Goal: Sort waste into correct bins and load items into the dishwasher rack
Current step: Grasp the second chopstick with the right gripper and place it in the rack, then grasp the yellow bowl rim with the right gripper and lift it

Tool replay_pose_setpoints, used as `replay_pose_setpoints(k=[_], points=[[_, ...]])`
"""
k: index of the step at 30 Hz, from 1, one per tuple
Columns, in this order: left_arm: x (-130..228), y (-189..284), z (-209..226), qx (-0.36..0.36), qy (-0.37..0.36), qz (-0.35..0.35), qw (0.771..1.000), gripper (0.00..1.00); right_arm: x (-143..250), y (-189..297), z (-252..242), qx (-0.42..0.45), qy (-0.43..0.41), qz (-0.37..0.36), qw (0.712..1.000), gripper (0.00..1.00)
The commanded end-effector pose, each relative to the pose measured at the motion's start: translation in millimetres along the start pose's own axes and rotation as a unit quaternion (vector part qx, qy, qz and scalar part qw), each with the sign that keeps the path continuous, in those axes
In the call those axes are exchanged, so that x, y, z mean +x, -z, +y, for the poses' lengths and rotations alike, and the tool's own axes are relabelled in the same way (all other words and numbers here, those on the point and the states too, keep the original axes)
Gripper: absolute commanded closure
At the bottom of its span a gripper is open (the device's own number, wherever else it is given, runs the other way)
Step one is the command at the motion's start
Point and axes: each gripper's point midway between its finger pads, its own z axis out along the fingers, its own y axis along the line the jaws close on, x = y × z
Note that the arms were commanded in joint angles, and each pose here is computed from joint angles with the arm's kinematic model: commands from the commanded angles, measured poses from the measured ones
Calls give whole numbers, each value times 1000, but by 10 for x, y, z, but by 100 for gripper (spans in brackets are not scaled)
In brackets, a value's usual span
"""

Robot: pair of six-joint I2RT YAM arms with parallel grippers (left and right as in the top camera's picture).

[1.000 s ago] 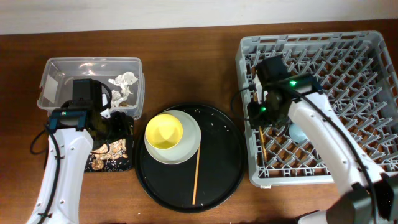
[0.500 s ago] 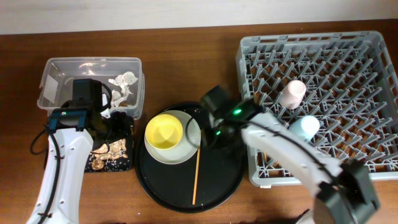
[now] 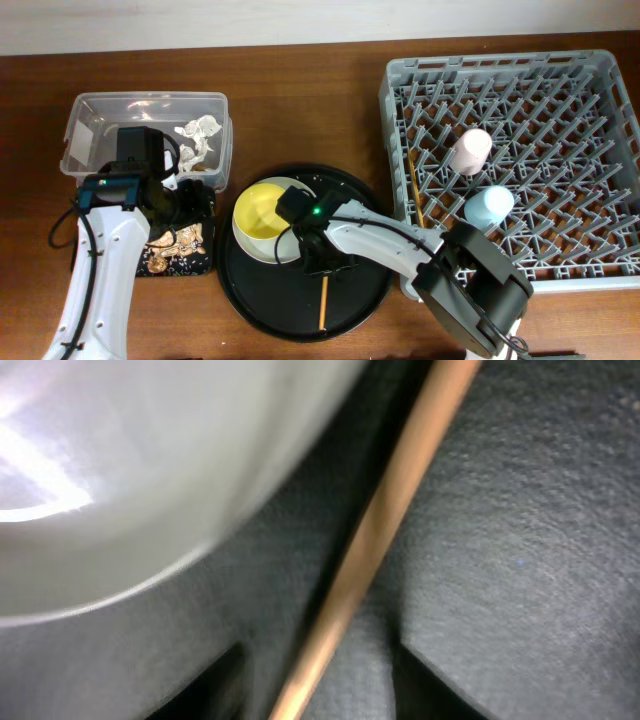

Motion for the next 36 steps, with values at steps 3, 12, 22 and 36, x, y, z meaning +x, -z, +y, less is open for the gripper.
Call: replay_pose_setpoints(k=[3, 12, 22, 36], points=[[-12, 47, -13, 6, 5, -7, 1000, 27, 25, -151, -89, 16, -25, 17, 999, 92], [-4, 47, -11, 6, 6, -5, 1000, 27, -294, 611, -466, 1, -62, -62, 996, 96], [-3, 46, -11, 5, 6, -5, 1000, 27, -528, 1988, -1548, 2, -44, -213, 976, 96], [4, 46, -32, 10, 4, -3, 1000, 27, -752, 1448, -1947, 2, -21, -128, 992, 64]])
